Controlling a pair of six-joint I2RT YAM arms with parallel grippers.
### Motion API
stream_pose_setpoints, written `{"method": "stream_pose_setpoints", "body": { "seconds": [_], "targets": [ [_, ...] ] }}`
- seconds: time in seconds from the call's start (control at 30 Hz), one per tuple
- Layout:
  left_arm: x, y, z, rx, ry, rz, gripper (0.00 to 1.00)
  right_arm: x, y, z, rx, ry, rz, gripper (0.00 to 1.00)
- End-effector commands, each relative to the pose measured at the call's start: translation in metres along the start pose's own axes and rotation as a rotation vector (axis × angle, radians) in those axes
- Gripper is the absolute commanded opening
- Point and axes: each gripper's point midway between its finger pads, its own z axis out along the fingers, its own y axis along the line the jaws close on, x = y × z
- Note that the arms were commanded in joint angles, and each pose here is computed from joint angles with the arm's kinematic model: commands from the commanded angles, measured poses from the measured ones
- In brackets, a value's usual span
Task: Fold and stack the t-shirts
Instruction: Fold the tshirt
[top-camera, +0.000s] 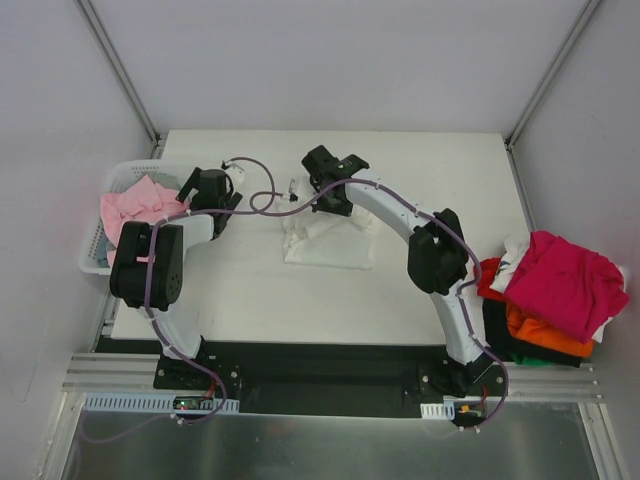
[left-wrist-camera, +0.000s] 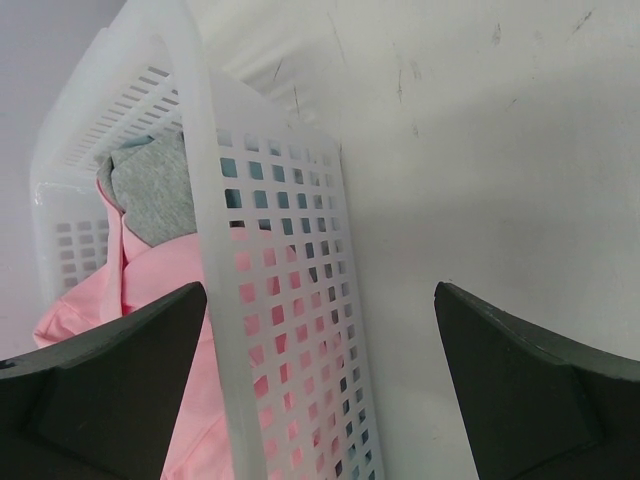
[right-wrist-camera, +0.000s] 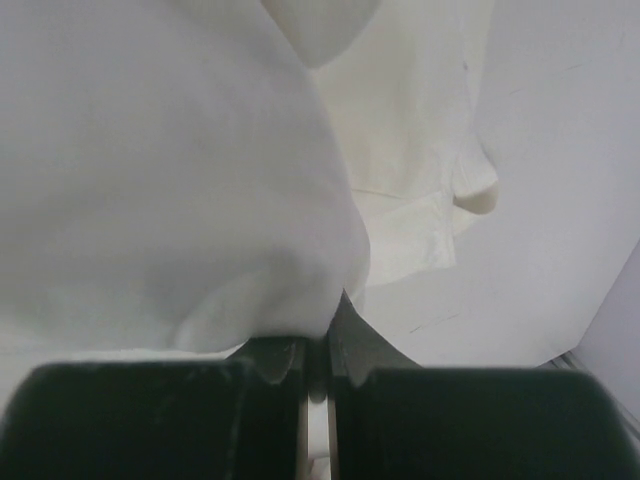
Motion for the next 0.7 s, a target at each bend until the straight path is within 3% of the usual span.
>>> {"method": "stream_pose_setpoints", "body": {
  "seconds": [0.0, 0.27, 0.33, 0.6, 0.67],
  "targets": [
    [-0.010, 0.019, -0.010, -0.050, -0.044, -0.036, 0.99, -0.011, -0.025, -0.004, 0.047, -0.050, 0.009, 0.01],
    [-0.004, 0.013, -0.009, -0.035, -0.032, -0.038, 0.99, -0.013, -0.043, 0.003, 0.105, -0.052, 0.024, 0.01],
    [-0.003, 0.012, -0.008, -0.035, -0.027, -0.040, 0.99, -0.013, -0.047, 0.003, 0.125, -0.055, 0.031, 0.05],
    [-0.002, 0.012, -0.007, -0.038, -0.025, -0.029, 0.99, -0.015, -0.066, -0.009, 0.202, -0.071, 0.054, 0.54],
    [-0.003, 0.014, -0.007, -0.047, -0.027, -0.028, 0.99, -0.015, -0.069, -0.014, 0.216, -0.078, 0.061, 0.56]
  ]
}}
